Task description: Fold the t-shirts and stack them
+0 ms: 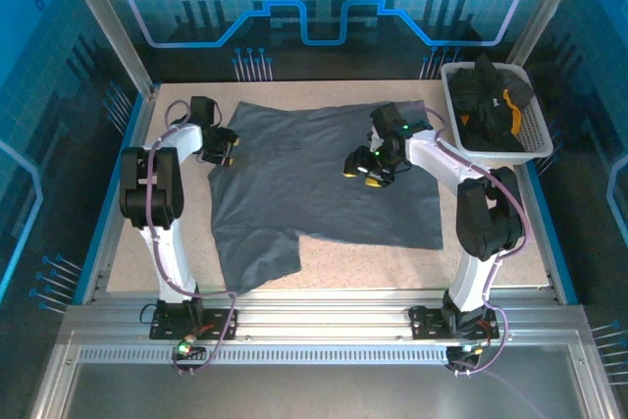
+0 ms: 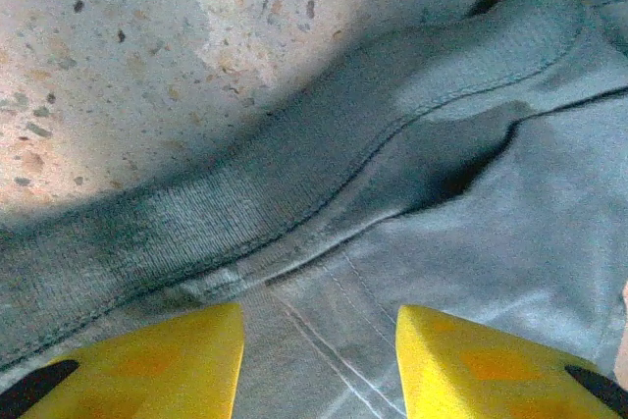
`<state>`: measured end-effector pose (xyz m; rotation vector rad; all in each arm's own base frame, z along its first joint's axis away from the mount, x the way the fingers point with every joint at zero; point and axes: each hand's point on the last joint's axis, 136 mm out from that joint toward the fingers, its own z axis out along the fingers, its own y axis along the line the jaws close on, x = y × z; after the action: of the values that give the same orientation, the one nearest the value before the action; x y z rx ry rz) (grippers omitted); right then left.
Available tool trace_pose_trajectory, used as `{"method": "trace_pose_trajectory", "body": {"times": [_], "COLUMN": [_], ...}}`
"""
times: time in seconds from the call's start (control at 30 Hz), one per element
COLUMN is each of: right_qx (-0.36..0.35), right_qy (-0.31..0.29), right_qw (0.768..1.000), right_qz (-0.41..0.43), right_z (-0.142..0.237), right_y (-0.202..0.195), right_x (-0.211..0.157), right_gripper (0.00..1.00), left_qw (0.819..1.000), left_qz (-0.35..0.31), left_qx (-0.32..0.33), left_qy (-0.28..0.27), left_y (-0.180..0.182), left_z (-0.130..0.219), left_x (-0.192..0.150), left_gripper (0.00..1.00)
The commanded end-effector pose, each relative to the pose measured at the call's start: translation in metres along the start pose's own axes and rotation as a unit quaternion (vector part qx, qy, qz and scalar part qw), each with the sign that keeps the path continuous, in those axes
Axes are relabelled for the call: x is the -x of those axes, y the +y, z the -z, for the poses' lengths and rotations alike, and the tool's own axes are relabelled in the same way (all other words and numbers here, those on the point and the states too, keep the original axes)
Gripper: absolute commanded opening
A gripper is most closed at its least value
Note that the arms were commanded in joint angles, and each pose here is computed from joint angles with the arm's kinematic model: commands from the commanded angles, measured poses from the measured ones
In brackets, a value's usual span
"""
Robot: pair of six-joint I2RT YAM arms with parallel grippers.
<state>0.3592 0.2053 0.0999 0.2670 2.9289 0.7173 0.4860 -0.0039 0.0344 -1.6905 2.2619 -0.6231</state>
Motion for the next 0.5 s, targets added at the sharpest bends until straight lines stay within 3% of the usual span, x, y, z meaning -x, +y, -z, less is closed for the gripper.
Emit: {"method": "trace_pose_trajectory", "body": {"times": [0.0,0.47], "right_qx": [0.005,-0.144], "right_qy": [0.017,0.116], "right_qw": [1.0,0.982], "right_qz": [0.001,-0.031], "right_z": [-0.005,-0.053], "right_y": [0.006,-0.07], "right_x": [-0.007,-0.046], "right_gripper": [0.63,0.62], "left_qw": [1.0,0.999], "left_qz": [-0.012,-0.026], "left_qx": [0.002,-0.02], "left_qy": [0.01,-0.001], "left_y": [-0.003,-0.021], "left_z": [-0.011,0.003], "left_x": [-0.002,0.001], "left_gripper": [0.44,0.23]}}
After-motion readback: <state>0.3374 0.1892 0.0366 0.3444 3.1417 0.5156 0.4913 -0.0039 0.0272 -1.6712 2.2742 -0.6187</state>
